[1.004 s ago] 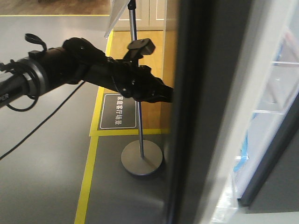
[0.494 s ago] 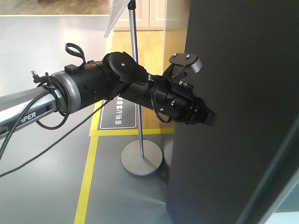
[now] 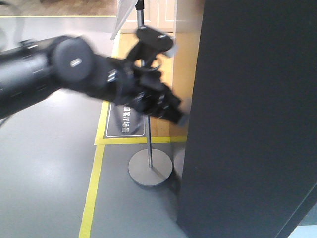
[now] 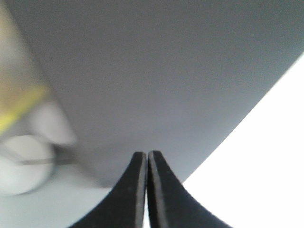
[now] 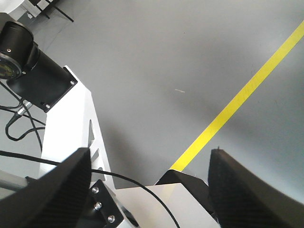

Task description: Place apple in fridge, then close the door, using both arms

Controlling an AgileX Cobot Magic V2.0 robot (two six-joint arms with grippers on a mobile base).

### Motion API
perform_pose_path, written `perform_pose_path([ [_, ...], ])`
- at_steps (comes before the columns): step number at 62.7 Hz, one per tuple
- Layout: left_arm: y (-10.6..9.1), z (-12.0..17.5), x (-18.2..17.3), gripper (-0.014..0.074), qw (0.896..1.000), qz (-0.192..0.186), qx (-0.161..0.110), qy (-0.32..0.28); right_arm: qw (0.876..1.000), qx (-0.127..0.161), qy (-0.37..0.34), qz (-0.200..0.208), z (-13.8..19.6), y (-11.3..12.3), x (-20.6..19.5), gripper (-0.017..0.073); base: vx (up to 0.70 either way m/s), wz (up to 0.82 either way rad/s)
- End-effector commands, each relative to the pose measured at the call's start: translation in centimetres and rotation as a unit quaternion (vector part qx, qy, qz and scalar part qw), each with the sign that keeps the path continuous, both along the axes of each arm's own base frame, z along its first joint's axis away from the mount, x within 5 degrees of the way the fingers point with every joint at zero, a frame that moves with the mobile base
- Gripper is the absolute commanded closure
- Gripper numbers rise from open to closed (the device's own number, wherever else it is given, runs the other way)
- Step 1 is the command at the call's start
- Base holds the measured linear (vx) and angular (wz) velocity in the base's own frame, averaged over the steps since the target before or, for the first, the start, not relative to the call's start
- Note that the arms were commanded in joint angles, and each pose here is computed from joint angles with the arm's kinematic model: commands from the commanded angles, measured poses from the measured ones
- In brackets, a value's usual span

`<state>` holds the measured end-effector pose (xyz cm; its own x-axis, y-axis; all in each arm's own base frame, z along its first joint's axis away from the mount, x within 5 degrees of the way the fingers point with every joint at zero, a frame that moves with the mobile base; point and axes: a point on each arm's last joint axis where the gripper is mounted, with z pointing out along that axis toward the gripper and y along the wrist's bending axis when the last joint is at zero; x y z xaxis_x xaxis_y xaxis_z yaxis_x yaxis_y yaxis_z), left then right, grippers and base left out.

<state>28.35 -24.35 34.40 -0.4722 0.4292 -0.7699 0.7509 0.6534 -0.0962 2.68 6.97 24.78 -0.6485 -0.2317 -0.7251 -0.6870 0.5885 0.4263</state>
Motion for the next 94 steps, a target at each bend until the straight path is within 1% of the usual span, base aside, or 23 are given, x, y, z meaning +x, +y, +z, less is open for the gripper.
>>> perform_pose_path([
  [1, 3.0, 2.8, -1.8, 0.0600, 0.996, 0.046, -0.040, -0.068, 0.999, 0.030, -0.010, -0.010, 1.1, 0.2, 0.3, 0.0061, 0.00, 0.00],
  [3, 3.8, 2.8, -2.3, 0.0600, 0.995, 0.057, -0.041, -0.071, 0.999, 0.030, -0.010, -0.010, 1.1, 0.2, 0.3, 0.0061, 0.00, 0.00],
  [11, 7.7, 2.5, -4.5, 0.0600, 0.991, 0.103, -0.026, -0.083, 0.999, 0.030, -0.010, -0.010, 1.1, 0.2, 0.3, 0.0061, 0.00, 0.00],
  [17, 10.5, 2.0, -6.1, 0.0600, 0.986, 0.139, -0.008, -0.092, 0.999, 0.030, -0.010, -0.010, 1.1, 0.2, 0.3, 0.0061, 0.00, 0.00],
  [27, 14.2, 0.2, -9.1, 0.0600, 0.976, 0.200, -0.002, -0.087, 0.999, 0.029, -0.011, -0.010, 1.1, 0.2, 0.3, 0.0061, 0.00, 0.00],
  [33, 15.6, -1.0, -10.8, 0.0600, 0.972, 0.218, 0.003, -0.092, 0.999, 0.029, -0.011, -0.011, 1.1, 0.2, 0.3, 0.0061, 0.00, 0.00],
  [37, 16.3, -1.6, -11.8, 0.0600, 0.970, 0.223, -0.001, -0.100, 0.999, 0.030, -0.012, -0.014, 1.1, 0.2, 0.4, 0.0061, 0.00, 0.00],
  [44, 16.9, -2.3, -12.9, 0.0600, 0.968, 0.218, -0.008, -0.124, 0.997, 0.042, -0.038, -0.054, 1.5, 0.0, 1.2, 0.0074, 0.00, 0.00],
  [49, 17.0, -2.4, -13.2, 0.0600, 0.968, 0.217, -0.013, -0.128, 0.995, 0.038, -0.057, -0.074, 1.8, -0.1, 1.9, 0.0097, 0.00, 0.00],
  [52, 17.0, -2.4, -13.2, 0.0600, 0.968, 0.217, -0.013, -0.128, 0.994, 0.024, -0.070, -0.081, 2.3, -0.3, 2.4, 0.0115, 0.00, 0.00],
  [55, 17.1, -2.4, -13.3, 0.0600, 0.968, 0.217, -0.012, -0.127, 0.993, 0.002, -0.083, -0.085, 2.8, -0.4, 2.8, 0.0139, 0.00, 0.00],
  [63, 17.0, -2.4, -13.2, 0.0600, 0.968, 0.217, -0.012, -0.126, 0.986, -0.067, -0.121, -0.094, 4.8, -0.9, 4.4, 0.0244, 0.00, 0.00],
  [71, 17.0, -2.4, -13.2, 0.0600, 0.968, 0.217, -0.012, -0.126, 0.973, -0.134, -0.137, -0.129, 6.2, -1.7, 6.2, 0.0404, 0.00, 0.00],
  [76, 17.0, -2.4, -13.2, 0.0600, 0.968, 0.217, -0.012, -0.126, 0.963, -0.163, -0.142, -0.161, 6.2, -2.2, 7.4, 0.0501, 0.00, 0.00],
  [81, 17.0, -2.4, -13.2, 0.0600, 0.968, 0.217, -0.012, -0.126, 0.954, -0.186, -0.146, -0.185, 5.9, -2.5, 8.7, 0.0577, 0.00, 0.00],
  [87, 17.0, -2.4, -13.2, 0.0600, 0.968, 0.217, -0.012, -0.126, 0.945, -0.207, -0.140, -0.211, 5.4, -2.7, 10.1, 0.0571, 0.00, 0.00],
  [90, 17.0, -2.4, -13.2, 0.0600, 0.968, 0.217, -0.012, -0.126, 0.941, -0.212, -0.130, -0.229, 5.1, -2.8, 10.9, 0.0571, 0.00, 0.00],
  [94, 17.0, -2.4, -13.2, 0.0600, 0.968, 0.217, -0.012, -0.126, 0.932, -0.227, -0.125, -0.254, 4.7, -3.2, 11.8, 0.0571, 0.00, 0.00],
])
